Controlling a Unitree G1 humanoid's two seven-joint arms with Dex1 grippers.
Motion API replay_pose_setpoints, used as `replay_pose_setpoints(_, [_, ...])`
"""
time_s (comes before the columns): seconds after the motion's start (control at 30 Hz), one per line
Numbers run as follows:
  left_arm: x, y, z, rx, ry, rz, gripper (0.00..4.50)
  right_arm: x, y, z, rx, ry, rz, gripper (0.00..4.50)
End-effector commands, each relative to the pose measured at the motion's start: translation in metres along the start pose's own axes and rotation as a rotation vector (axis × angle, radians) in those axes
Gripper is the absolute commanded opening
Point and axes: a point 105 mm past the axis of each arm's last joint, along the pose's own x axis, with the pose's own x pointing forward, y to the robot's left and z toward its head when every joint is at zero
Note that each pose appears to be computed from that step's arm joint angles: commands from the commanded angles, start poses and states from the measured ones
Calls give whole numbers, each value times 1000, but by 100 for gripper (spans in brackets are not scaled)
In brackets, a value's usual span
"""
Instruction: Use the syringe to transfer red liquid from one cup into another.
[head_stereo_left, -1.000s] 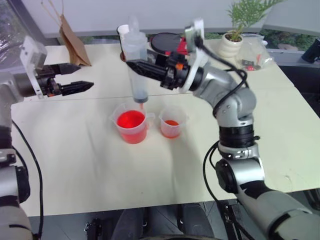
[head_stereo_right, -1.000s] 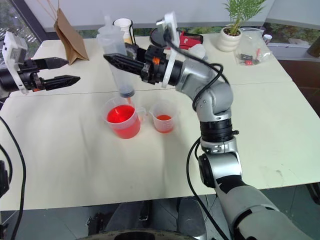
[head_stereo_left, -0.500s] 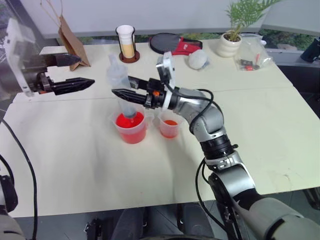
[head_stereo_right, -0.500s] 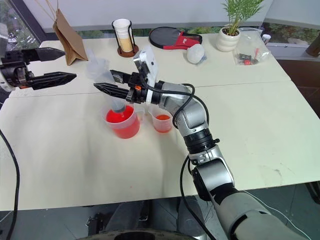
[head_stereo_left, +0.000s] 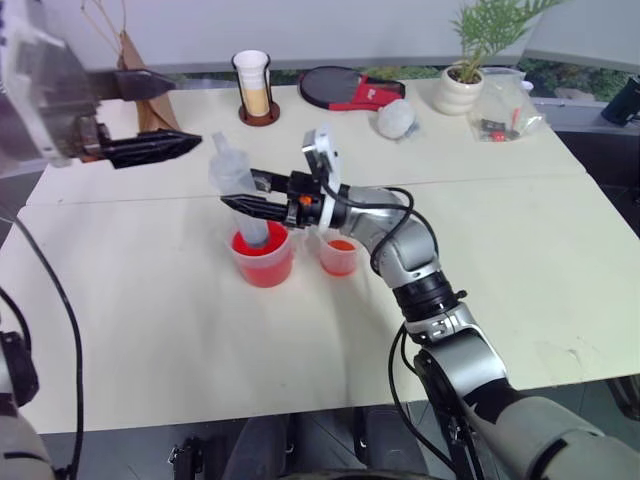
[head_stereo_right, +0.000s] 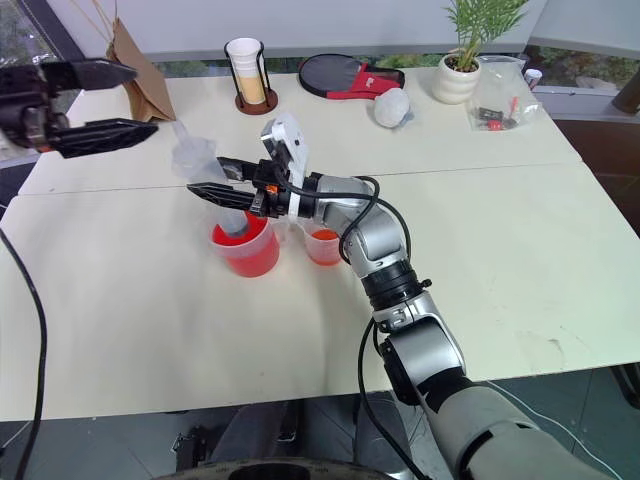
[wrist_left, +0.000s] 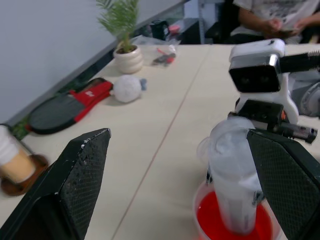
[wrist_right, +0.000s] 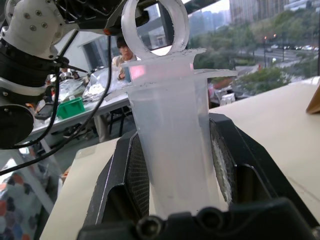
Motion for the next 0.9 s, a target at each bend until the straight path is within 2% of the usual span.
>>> replay_pose_setpoints(0.03, [12,3,0,46,-3,-15,450,9,10,18,-41,-52,41,139])
replay_pose_setpoints(0.13, [19,5,-9,44,5,-27,450,10,11,20,-40,-58,34,139])
replay_pose_setpoints(0.2, [22,5,-8,36,-16,-35,393,9,10,20,-40,-60,26,139])
replay_pose_setpoints(0.27, [26,3,-11,32,-23,-57,312,9,10,20,-41,-55,19,139])
replay_pose_setpoints(0.33, [29,4,-8,26,-54,-60,198,8,8,18,-39,-46,5,139])
replay_pose_setpoints(0.47, [32,2,-2,14,-91,-76,5,8,7,14,-23,-34,-13,139])
replay_pose_setpoints(0.57, [32,1,3,18,-110,-79,5,9,8,11,-23,-26,-15,139])
replay_pose_setpoints(0.77, [28,10,41,47,-239,-47,5,9,9,3,-18,-15,-17,139])
replay_pose_setpoints(0.9, [26,14,54,48,-286,-39,5,10,10,0,-18,-10,-16,139])
